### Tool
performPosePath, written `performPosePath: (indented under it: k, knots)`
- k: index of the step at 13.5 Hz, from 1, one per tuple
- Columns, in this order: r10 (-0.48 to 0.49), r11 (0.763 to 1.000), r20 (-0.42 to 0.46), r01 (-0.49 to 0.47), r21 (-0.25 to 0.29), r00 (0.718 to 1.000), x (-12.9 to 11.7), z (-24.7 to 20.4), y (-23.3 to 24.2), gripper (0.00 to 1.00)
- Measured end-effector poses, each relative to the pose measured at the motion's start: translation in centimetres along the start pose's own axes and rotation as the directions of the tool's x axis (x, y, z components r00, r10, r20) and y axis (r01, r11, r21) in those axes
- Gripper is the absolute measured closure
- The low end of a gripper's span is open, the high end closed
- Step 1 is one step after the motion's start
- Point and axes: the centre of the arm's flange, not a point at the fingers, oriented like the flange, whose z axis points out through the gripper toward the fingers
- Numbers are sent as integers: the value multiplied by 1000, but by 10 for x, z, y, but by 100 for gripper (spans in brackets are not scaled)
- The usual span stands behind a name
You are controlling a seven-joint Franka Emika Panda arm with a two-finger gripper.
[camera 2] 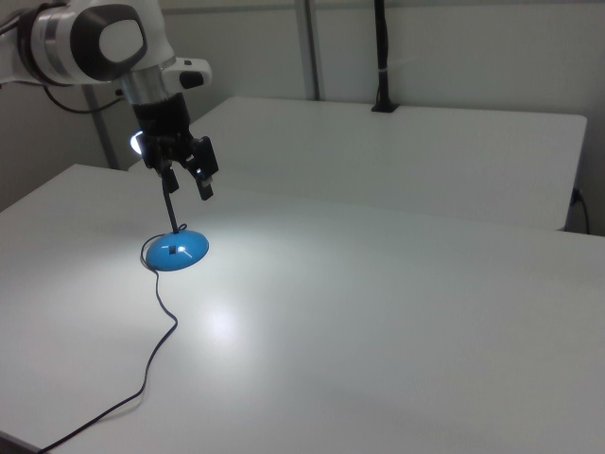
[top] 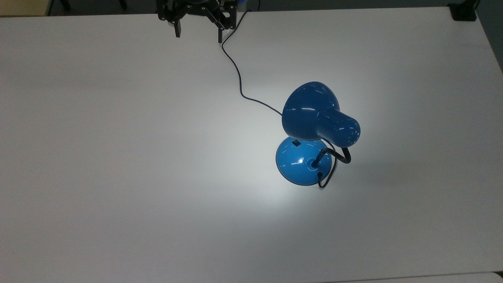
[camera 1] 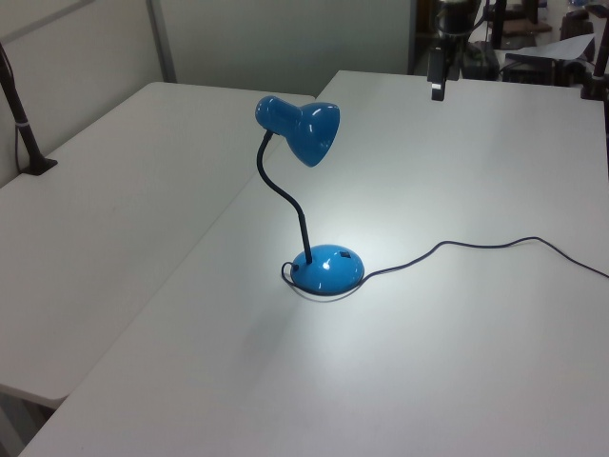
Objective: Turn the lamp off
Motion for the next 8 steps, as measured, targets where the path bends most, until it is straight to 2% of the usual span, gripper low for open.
performPosePath:
  k: [2, 3, 5, 6, 8]
  knots:
    - [-12, 1000, 1, 12, 0, 1000, 0, 0, 0, 48]
    - [-16, 1000, 1, 16, 0, 1000, 0, 0, 0, 59]
    - [-20, 1000, 2, 20, 0, 1000, 0, 1, -1, 89]
    - [-21, 1000, 2, 21, 0, 1000, 0, 1, -1, 99]
    - [-21, 1000, 3, 21, 0, 1000, 1, 2, -1, 99]
